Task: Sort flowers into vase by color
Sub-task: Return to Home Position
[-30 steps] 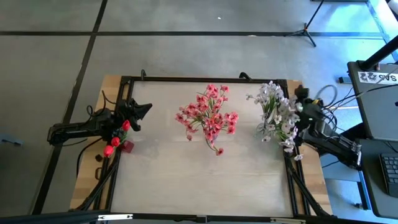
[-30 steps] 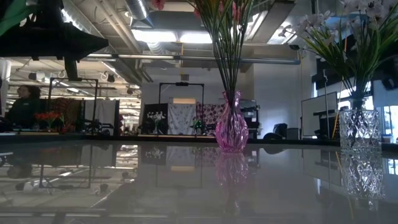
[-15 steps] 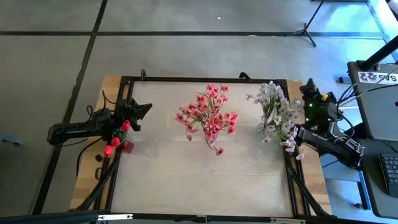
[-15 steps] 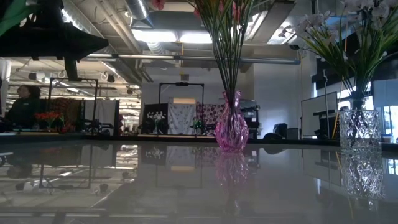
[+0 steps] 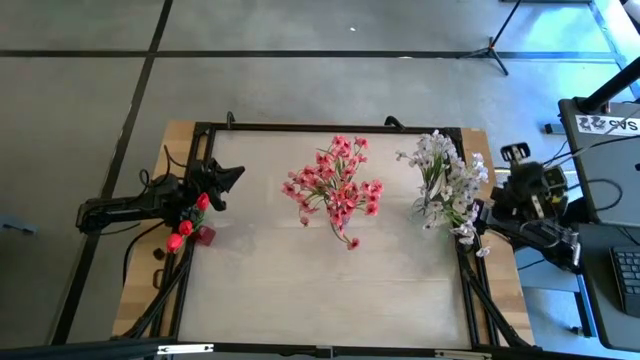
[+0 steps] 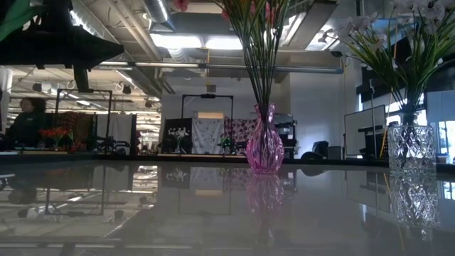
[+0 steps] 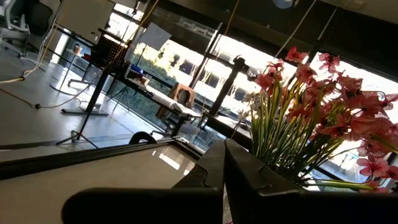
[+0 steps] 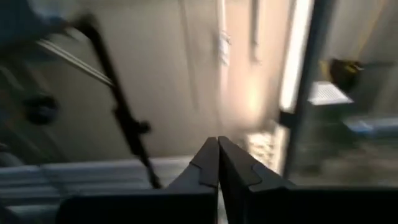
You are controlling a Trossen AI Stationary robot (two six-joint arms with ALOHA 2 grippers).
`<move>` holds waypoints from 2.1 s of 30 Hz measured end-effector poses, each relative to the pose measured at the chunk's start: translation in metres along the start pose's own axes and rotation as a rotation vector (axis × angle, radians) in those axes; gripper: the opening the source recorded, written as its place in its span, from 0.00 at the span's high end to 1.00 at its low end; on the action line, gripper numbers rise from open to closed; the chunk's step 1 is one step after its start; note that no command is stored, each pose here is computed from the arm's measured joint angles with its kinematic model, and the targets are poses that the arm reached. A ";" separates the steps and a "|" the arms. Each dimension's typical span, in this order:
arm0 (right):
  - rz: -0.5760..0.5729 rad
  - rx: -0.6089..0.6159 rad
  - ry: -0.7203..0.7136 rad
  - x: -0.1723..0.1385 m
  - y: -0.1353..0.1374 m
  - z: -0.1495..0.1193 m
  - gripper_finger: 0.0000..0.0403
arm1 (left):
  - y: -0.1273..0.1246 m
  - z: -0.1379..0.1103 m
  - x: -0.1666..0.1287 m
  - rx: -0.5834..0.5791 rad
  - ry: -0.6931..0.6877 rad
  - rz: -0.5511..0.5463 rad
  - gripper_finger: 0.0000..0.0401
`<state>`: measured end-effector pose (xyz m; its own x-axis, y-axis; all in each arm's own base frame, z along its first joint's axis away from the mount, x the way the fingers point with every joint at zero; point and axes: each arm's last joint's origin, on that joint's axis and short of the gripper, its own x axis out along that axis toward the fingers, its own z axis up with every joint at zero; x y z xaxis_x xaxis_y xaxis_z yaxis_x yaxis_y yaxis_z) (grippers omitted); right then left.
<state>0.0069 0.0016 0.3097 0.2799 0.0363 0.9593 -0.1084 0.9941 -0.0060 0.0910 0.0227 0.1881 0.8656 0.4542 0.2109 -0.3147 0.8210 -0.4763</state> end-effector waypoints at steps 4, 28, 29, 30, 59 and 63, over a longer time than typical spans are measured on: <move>0.150 0.109 -0.051 -0.022 0.003 -0.006 0.99 | 0.000 0.000 0.000 0.000 0.000 0.000 1.00; 0.542 0.972 0.556 -0.052 0.019 -0.020 0.99 | 0.000 0.000 0.000 0.000 0.001 -0.002 1.00; 0.559 0.924 0.550 -0.053 0.019 -0.020 0.99 | 0.000 0.000 0.000 0.000 0.001 -0.002 1.00; 0.577 0.888 0.559 -0.053 0.019 -0.020 0.99 | 0.000 0.000 0.000 0.000 0.001 -0.002 1.00; 0.664 0.343 0.048 -0.011 0.035 0.030 0.99 | 0.000 0.000 0.000 0.000 0.002 -0.003 1.00; 0.541 0.214 -0.092 -0.014 0.029 0.026 0.99 | 0.000 0.000 0.000 0.000 0.001 -0.003 1.00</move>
<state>-0.0251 0.0273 0.3033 0.0481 0.5140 0.8565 -0.4055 0.7937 -0.4535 0.0910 0.0226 0.1881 0.8670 0.4515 0.2111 -0.3122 0.8221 -0.4760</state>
